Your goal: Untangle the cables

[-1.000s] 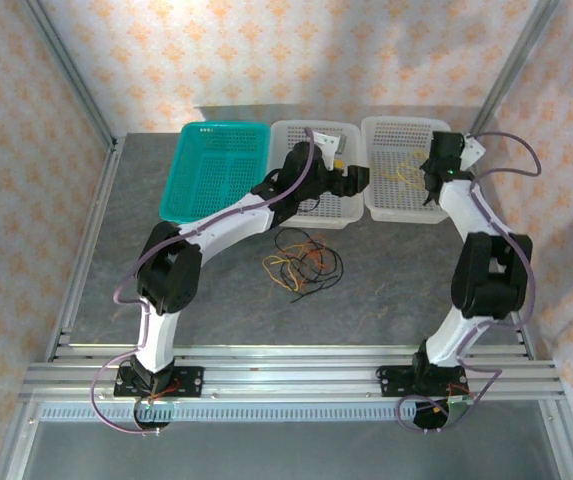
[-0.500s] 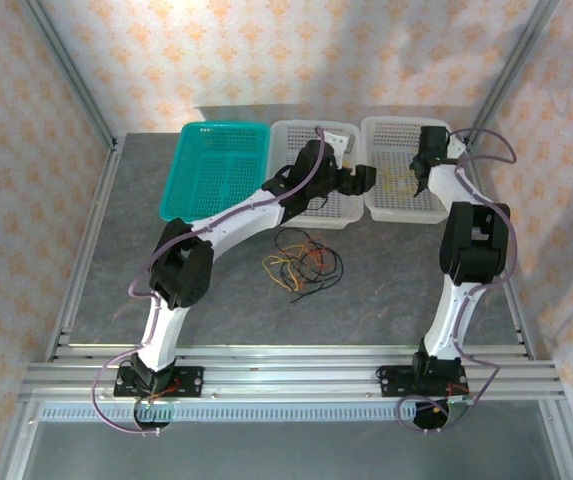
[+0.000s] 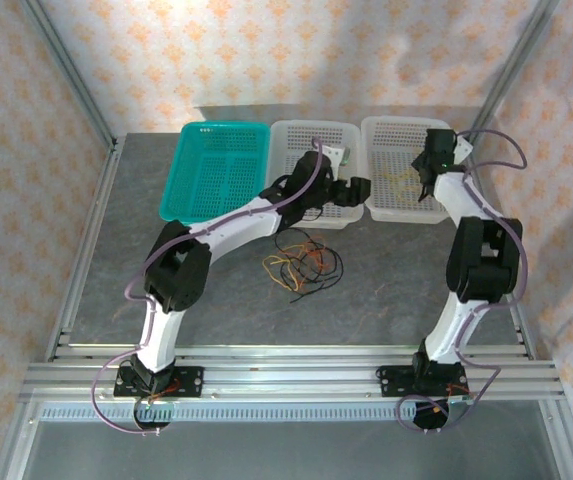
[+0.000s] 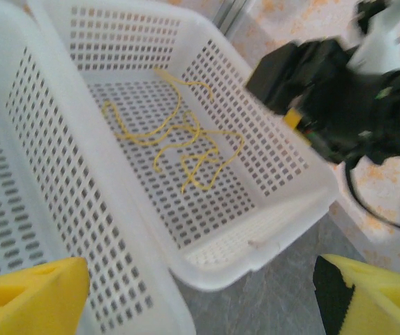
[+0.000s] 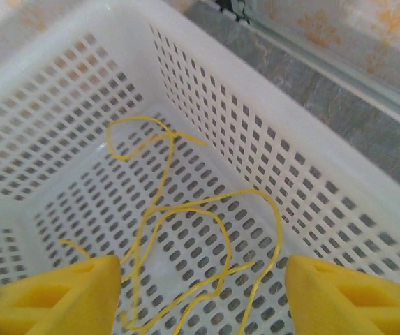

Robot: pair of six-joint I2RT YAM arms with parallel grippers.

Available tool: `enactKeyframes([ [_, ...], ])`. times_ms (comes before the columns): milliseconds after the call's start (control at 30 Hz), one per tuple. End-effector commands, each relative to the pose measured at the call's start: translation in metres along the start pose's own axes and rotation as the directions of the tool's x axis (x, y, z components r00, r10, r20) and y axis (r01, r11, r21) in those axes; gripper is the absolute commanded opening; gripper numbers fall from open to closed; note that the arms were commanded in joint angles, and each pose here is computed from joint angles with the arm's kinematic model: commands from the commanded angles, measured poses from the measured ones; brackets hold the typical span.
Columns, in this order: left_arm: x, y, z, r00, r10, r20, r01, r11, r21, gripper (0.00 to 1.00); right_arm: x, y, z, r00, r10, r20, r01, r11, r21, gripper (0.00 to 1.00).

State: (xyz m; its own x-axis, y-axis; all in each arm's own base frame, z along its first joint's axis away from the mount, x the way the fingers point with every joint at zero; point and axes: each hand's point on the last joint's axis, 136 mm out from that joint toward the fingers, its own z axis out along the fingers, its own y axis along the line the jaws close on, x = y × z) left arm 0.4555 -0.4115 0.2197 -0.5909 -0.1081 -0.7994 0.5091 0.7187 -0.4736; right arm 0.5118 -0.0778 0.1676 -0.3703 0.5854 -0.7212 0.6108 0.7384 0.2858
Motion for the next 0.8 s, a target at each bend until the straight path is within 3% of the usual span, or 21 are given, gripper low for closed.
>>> enactKeyframes([
  [0,-0.04,-0.029,-0.036,0.99,-0.026,0.138,0.016,0.997,0.078,0.85,-0.02,0.014,-0.038,0.996,0.016,0.09,-0.01,0.998,-0.067,0.63],
  [167,-0.04,-0.03,-0.072,0.983,-0.04,0.177,0.027,0.996,0.08,0.85,0.0,0.022,-0.07,0.996,0.017,0.086,-0.007,0.993,-0.119,0.62],
  [500,-0.012,0.0,-0.133,0.98,-0.038,0.196,0.047,0.998,-0.042,0.85,0.06,0.039,-0.144,0.995,0.039,0.09,-0.018,0.975,-0.22,0.59],
  [767,0.014,0.029,-0.182,0.968,-0.079,0.239,0.113,0.985,-0.132,0.85,0.144,0.04,-0.19,0.997,0.056,0.048,-0.043,0.971,-0.234,0.64],
])
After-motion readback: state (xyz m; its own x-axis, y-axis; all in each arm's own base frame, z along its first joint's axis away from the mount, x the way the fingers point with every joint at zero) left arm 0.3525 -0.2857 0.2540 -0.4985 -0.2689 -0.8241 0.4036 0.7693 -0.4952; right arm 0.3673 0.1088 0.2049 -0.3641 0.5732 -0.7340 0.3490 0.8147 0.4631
